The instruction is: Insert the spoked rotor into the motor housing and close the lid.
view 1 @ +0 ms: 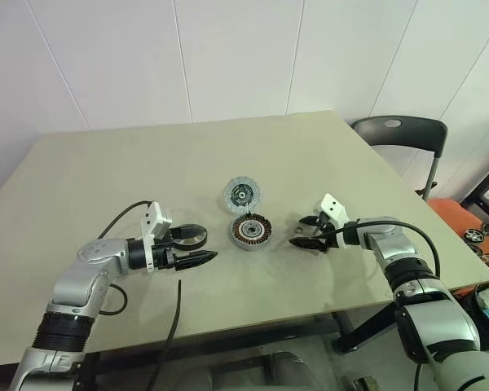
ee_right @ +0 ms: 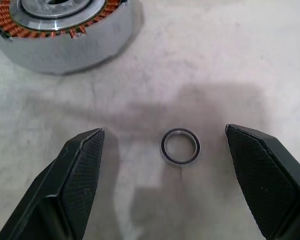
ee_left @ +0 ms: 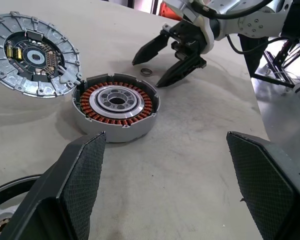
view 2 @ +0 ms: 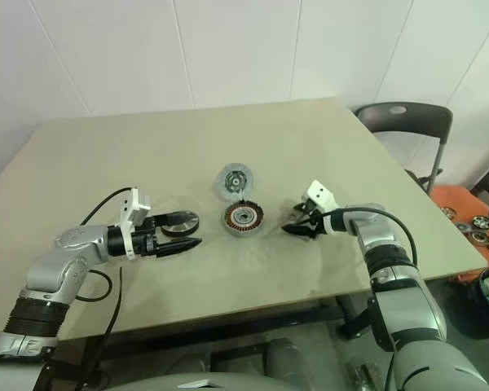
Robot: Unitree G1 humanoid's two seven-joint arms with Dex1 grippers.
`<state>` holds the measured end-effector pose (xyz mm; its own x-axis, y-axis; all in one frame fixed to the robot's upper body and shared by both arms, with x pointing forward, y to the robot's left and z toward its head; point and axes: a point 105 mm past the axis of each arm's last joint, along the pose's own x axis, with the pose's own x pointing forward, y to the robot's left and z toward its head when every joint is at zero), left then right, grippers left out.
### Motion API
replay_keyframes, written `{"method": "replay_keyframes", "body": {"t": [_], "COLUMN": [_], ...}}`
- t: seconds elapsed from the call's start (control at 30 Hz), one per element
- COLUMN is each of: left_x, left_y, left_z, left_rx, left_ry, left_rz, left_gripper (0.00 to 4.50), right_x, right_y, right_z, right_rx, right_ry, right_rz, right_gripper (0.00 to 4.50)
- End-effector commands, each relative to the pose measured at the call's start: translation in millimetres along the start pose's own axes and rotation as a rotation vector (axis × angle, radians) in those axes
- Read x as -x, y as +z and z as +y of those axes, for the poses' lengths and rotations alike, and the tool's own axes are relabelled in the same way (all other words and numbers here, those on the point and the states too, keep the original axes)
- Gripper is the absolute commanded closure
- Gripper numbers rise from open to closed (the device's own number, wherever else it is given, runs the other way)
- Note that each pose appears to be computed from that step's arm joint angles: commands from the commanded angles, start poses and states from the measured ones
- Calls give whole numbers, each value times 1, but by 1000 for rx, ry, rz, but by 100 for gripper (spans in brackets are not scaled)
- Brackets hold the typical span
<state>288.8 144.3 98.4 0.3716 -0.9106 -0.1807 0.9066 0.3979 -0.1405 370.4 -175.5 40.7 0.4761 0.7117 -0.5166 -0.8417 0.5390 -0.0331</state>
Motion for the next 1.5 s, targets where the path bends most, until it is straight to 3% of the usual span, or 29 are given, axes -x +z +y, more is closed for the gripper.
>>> {"method": "replay_keyframes", "body": {"t": [0.03, 0.4, 0.5, 0.63, 0.8, 0.9, 1.0, 1.3, 1.5], "left_x": [2, 1, 1, 2, 2, 2, 3, 2, 0], "left_y": [13, 11, 11, 11, 11, 11, 11, 10, 11], "left_z": [0, -3, -3, -3, -2, -3, -3, -4, -6], "left_rx": [-39, -29, -30, -32, -33, -33, -32, -29, -28], "left_ry": [0, -5, -2, 4, 9, 11, 14, 15, 14], "left_rz": [-23, -21, -22, -24, -26, -27, -27, -32, -37], "left_gripper": [41, 41, 38, 38, 38, 38, 38, 38, 38], "right_x": [5, 3, 2, 0, -1, -2, -3, -4, -9], "right_y": [8, 2, 3, 5, 6, 7, 7, 1, 12], "right_z": [-6, -8, -10, -11, -13, -12, -12, -11, -5], "right_rx": [26, 9, 12, 23, 25, 22, 24, 12, 11], "right_ry": [-21, -38, -45, -53, -65, -57, -57, -54, -6], "right_rz": [-16, 3, 3, 3, 4, 0, 1, 25, -10], "right_gripper": [43, 43, 103, 232, 232, 288, 383, 384, 384]}}
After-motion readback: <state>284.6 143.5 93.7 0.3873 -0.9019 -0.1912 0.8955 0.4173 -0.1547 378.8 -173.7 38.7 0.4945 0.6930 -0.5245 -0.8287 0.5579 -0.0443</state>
